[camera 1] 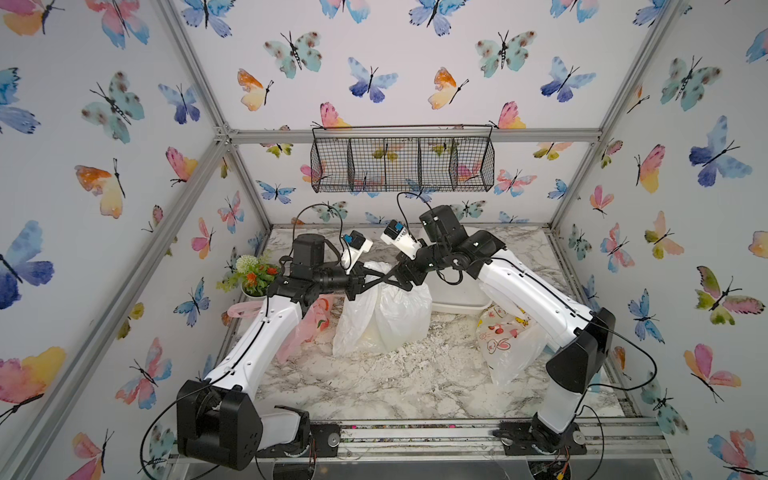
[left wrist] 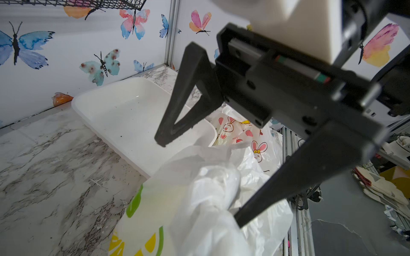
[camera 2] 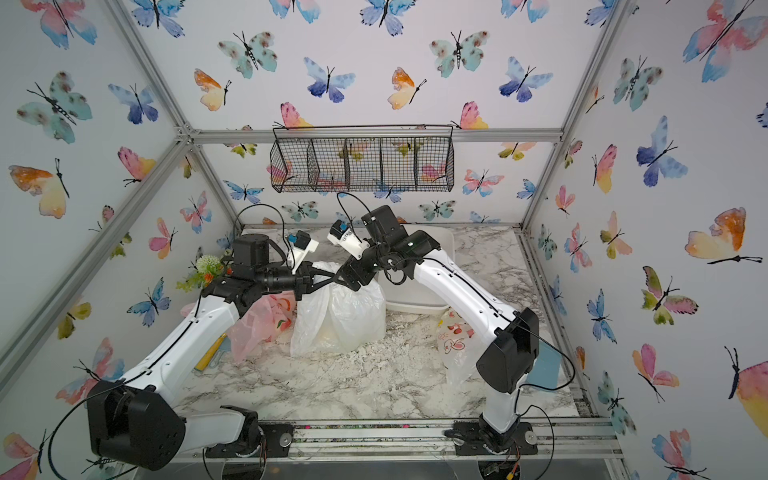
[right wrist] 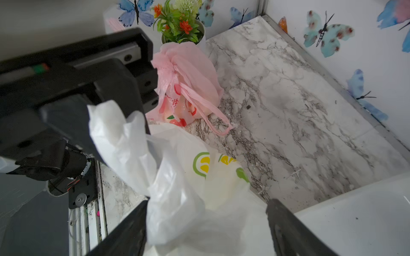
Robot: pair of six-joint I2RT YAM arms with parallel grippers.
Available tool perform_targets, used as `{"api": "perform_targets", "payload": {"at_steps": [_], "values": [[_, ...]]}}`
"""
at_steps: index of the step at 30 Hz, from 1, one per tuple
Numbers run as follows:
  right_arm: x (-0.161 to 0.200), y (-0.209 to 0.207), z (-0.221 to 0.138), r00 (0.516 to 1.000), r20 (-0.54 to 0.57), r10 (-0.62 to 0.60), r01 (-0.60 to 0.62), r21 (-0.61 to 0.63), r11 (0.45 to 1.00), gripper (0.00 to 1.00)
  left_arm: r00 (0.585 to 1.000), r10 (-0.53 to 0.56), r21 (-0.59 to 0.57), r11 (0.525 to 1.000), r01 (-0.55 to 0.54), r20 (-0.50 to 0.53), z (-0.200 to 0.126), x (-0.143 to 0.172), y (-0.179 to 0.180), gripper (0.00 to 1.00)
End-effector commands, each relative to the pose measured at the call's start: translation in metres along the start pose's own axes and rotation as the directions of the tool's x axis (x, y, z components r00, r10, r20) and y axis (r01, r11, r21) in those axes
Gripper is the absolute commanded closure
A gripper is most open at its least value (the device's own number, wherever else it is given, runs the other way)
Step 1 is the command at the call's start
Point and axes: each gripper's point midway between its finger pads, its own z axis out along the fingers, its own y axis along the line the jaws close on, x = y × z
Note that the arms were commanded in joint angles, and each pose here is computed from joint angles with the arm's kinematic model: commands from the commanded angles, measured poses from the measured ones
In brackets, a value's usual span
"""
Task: Place the pears into plastic bags & tie knots
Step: Tie the plastic bag at the center of the board.
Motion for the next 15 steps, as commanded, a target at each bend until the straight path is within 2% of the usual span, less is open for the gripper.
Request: {"api": "perform_targets", "payload": {"at_steps": [1,9,15], "values": [[0.015,0.011,0.002,0.998,-0.06,-0.008,0.006,-0.035,0.999,0.16,0.998,0.054,0.004,0.999,-0.054,0.021,-0.004,-0.006,-0.008,0.95],[0.023,0.01,0.001,0.997,-0.072,-0.008,0.006,-0.023,1.0,0.28,0.997,0.072,0.025,0.997,-0.073,0.027,-0.004,-0.008,-0.014,0.94],[0.025,0.009,0.006,0.997,-0.082,-0.007,0.004,-0.033,0.999,0.53,0.996,0.082,0.035,0.996,-0.083,0.032,-0.006,-0.009,-0.019,0.93]]}}
